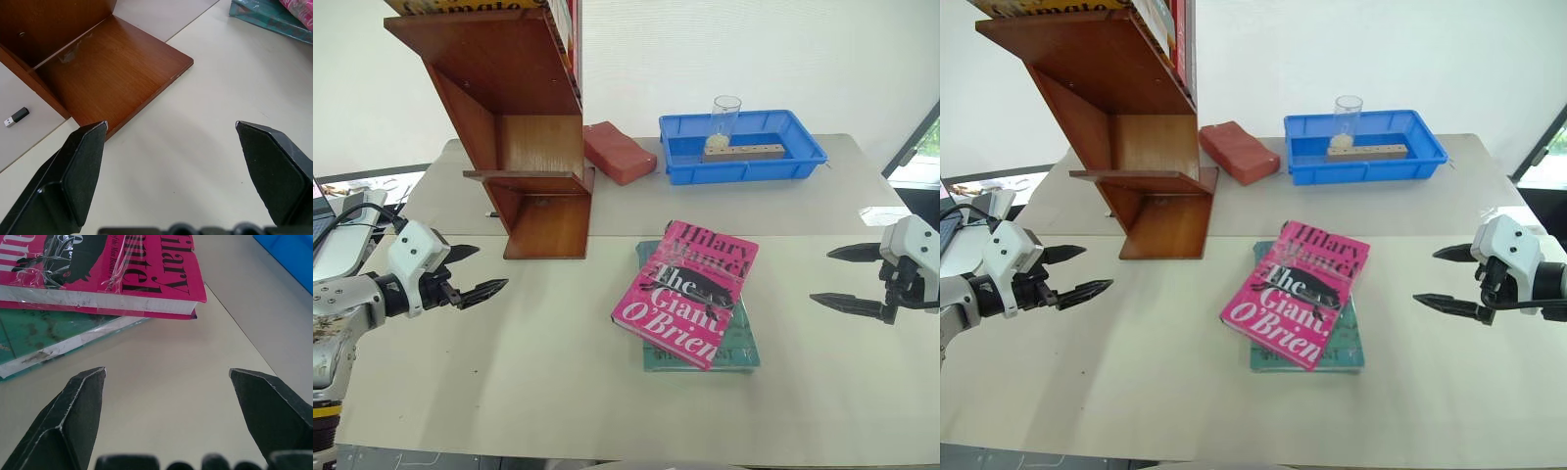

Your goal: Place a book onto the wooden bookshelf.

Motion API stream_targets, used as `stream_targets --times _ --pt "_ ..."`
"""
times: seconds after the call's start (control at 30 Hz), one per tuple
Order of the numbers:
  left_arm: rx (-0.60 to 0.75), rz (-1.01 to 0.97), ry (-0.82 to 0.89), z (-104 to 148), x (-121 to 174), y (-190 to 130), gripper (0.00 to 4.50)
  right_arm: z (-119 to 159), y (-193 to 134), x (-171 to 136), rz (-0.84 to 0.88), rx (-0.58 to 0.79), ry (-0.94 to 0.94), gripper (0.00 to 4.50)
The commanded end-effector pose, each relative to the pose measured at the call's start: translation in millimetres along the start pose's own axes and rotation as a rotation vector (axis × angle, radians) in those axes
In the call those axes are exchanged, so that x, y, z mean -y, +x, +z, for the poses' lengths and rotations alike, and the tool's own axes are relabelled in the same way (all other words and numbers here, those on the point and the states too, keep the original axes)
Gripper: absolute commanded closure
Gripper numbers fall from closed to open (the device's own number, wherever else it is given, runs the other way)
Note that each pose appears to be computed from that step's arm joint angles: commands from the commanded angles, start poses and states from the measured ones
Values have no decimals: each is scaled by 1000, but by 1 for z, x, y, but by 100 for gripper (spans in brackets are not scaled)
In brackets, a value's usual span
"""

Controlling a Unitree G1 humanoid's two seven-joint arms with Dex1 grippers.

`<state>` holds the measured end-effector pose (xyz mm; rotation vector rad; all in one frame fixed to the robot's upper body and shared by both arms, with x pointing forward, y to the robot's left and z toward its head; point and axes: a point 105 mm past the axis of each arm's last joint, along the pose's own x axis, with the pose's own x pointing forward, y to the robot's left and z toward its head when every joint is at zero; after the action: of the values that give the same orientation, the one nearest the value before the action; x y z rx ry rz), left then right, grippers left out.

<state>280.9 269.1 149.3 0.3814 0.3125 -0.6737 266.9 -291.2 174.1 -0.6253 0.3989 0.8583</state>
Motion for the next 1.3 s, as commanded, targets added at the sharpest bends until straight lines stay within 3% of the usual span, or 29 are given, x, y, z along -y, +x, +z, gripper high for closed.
stream_targets --times 0.03,0.27,0.53,0.63,0.97,1.0,1.3 --pt "4 -9 27 6 -2 -7 0 15 -7 11 -68 27 -64 4" --pt "-23 -101 -22 2 6 -13 0 17 -5 20 -137 41 -78 4" --pt "38 -207 -77 23 17 7 0 13 4 19 -165 -2 -59 4" --pt "112 -353 -168 39 36 33 0 17 12 9 -159 10 -70 77" --pt "155 -613 -453 60 67 113 0 -3 49 -5 -201 -88 -139 430" --pt "148 -637 -496 61 71 121 0 -4 52 -5 -210 -90 -142 448" --pt "87 -690 -822 50 96 168 0 12 89 -16 -177 -17 -163 448"
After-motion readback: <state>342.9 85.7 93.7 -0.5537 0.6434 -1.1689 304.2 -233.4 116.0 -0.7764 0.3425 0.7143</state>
